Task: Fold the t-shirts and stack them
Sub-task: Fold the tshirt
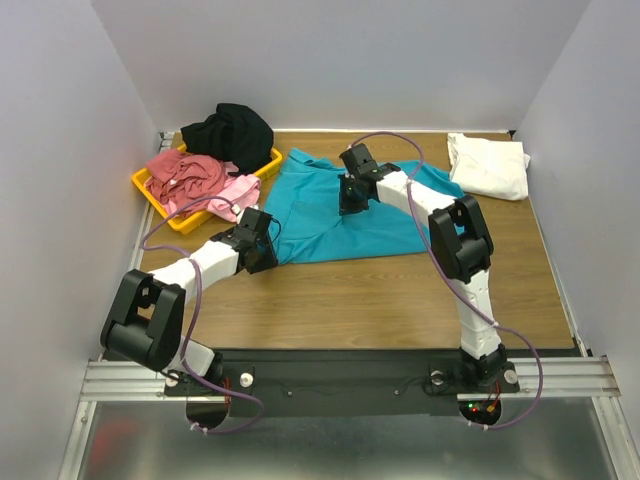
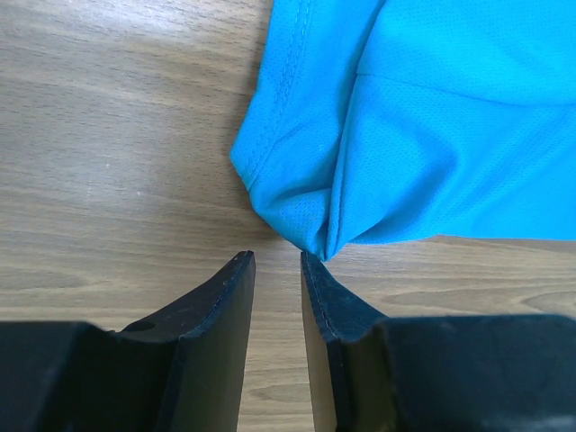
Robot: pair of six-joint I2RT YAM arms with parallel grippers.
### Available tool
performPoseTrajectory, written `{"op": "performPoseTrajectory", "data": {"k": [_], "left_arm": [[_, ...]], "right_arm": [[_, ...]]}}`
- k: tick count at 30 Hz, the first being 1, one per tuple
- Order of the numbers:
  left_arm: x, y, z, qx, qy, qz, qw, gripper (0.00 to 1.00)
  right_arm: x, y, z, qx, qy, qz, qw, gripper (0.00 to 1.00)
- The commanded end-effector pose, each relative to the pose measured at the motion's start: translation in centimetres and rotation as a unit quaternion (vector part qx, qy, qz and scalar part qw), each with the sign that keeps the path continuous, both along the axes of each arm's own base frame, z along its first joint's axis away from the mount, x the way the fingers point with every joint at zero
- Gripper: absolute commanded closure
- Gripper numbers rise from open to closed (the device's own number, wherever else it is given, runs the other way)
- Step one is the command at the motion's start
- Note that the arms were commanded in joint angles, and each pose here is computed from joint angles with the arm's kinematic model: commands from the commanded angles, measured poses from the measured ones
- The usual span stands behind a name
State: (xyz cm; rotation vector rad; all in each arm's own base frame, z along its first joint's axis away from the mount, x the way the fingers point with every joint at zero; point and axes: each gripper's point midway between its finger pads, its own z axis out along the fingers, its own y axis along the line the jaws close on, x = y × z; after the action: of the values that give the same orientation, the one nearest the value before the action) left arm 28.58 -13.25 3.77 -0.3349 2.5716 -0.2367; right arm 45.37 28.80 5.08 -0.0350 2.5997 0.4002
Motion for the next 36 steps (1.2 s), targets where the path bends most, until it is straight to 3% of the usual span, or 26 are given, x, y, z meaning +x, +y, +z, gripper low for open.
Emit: {"op": "performPoseTrajectory", "data": {"k": [1,5,8,12,20,27,30,36], "left_arm": [[1.6,-0.2,3.0,-0.006,-0.044,0.013,0.999,0.62],[2.4,-0.1,4.9,-0.007,-0.073,0.013,0.997,0.59],[2.9,-0.3,6.5,-0.014,-0.098,0.006,0.995,0.57],[3.0,-1.2,8.0,-0.042,-0.131,-0.017,0.990,0.51],[1.7,-1.2,5.1,-0.033,-0.089,-0.034,0.995,0.32],[2.5,-1.8,4.6,-0.027,-0.093,-0.055,0.994,0.34],[2.9,-2.1,4.3,-0.024,-0.088,-0.065,0.994,0.43],[2.6,-2.4,3.8,-0.024,-0.080,-0.072,0.994,0.44]], "right_arm": [[1.0,0.1,2.9,0.006,-0.043,-0.026,0.999,0.99],[0.9,0.3,2.8,0.013,-0.039,-0.025,0.999,0.87],[0.9,0.5,3.4,0.017,-0.042,-0.018,0.999,0.55],[1.2,0.2,5.2,0.014,-0.065,-0.013,0.998,0.41],[-0.1,-0.3,8.3,0.029,-0.083,-0.010,0.996,0.37],[-2.2,-5.0,8.7,0.027,-0.068,-0.057,0.996,0.35],[-2.7,-10.4,7.5,0.021,-0.045,-0.109,0.993,0.35],[-4.4,-19.5,5.1,-0.013,-0.018,-0.180,0.983,0.35]]}}
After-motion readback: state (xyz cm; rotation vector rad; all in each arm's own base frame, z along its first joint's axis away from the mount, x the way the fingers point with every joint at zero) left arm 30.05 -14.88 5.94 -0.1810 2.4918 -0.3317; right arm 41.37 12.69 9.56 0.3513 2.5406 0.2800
